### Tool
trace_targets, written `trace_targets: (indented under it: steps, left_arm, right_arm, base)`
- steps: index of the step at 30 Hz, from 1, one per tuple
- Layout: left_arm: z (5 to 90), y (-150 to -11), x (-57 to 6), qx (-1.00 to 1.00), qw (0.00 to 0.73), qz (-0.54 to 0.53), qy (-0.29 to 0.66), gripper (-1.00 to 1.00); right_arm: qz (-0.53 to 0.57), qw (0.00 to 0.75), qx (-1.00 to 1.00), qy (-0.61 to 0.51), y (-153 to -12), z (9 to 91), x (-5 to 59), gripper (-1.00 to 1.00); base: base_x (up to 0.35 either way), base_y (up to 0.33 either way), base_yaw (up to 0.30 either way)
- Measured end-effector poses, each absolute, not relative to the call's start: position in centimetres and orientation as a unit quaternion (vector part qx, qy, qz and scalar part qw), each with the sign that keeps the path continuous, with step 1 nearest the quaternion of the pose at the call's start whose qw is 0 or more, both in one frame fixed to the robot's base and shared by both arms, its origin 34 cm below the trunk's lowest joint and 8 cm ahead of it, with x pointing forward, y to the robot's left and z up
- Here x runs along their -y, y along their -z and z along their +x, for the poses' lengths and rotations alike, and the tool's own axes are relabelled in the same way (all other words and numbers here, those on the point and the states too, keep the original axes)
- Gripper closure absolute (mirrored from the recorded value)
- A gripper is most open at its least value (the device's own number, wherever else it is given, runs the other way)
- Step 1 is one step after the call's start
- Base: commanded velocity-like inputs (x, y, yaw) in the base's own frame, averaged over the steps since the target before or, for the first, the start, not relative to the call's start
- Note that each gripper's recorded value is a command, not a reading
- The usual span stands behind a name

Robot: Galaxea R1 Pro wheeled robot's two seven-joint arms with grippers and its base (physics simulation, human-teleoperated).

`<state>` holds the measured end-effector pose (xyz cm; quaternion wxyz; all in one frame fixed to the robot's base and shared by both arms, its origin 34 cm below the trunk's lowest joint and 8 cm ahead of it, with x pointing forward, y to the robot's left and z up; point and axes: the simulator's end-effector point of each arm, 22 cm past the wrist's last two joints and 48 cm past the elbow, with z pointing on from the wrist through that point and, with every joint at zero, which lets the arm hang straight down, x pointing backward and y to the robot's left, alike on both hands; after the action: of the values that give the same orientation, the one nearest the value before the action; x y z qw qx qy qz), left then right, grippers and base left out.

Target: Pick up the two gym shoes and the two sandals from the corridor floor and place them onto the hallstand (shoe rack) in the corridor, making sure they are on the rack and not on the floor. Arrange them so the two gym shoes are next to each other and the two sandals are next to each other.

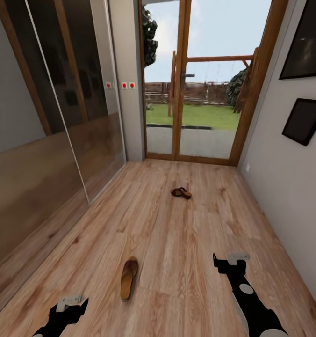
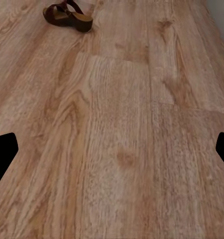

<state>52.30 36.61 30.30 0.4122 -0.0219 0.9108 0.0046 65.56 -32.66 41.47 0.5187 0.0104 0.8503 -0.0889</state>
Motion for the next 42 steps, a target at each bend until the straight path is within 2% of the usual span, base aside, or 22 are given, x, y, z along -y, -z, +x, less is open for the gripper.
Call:
trace_targets:
  steps: [15,29,42]
  left_arm:
    - [52.43,-30.4,-36.69,-0.91,0.414,-0.022,-0.006,-1.0]
    - [52.47,-30.43,-36.6,-0.91,0.415,-0.021,-0.004,-1.0]
    - [52.48,-30.47,-36.64,-0.91,0.415,-0.022,-0.005,-1.0]
  right_arm:
    - [0.012,0.519,-0.85,0.089,-41.49,65.58,32.72,-1.0]
    - [0.012,0.519,-0.85,0.089,-41.5,65.58,32.74,-1.0]
    - [0.013,0.519,-0.85,0.089,-41.53,65.58,32.76,-1.0]
  base:
    - [0.22,-0.122,0.028]
    - [0.034,-0.014,0.246]
    - [0.225,-0.121,0.276]
